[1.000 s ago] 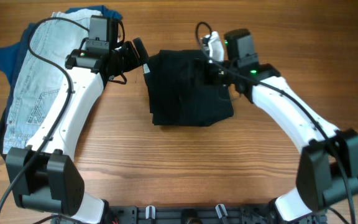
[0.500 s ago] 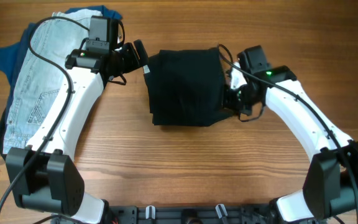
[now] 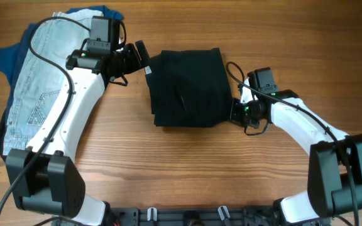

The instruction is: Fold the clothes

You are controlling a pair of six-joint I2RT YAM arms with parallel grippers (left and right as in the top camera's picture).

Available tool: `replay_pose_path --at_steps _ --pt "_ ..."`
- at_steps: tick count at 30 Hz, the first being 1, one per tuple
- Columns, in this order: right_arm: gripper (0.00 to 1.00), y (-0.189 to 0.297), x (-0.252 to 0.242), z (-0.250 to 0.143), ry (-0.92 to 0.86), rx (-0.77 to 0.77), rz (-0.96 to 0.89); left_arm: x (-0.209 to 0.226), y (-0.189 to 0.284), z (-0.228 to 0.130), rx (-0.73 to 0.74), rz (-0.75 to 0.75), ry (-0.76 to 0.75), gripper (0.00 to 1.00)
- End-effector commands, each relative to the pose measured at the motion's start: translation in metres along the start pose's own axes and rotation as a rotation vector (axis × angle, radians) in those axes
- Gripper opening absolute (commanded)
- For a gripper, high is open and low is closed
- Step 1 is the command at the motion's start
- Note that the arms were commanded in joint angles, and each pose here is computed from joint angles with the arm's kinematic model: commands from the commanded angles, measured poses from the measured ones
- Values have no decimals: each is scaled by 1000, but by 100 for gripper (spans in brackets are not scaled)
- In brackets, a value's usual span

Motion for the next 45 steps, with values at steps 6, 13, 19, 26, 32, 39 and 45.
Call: replay_pose_path --at_steps 6,13,19,26,32,39,45 --pt "4 -25 -8 31 -1 -168 -65 2 5 -3 8 8 -16 100" --pt "4 -4 4 99 25 -620 -11 2 5 -3 9 7 -16 100" --pt "12 21 28 131 7 -900 122 2 5 -3 8 7 -17 100" --pt "69 35 42 100 20 -610 280 2 5 -4 16 9 -16 100" --pt "90 28 62 37 -123 -109 451 3 5 -4 19 11 -14 100" --pt "95 -6 94 -31 -91 50 319 9 6 -6 32 27 -24 100" --pt "99 -27 117 -77 16 -49 199 17 7 -5 39 40 -4 100"
Point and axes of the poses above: each gripper's point midway between its finger pads, its own y axis back along the fingers, its own x axis along the line the jaws close on, z = x × y, the point moved 8 cm from there along y, back along the fingers, and after that the axes turned 13 degrees about -y, right-handed, at the moved point
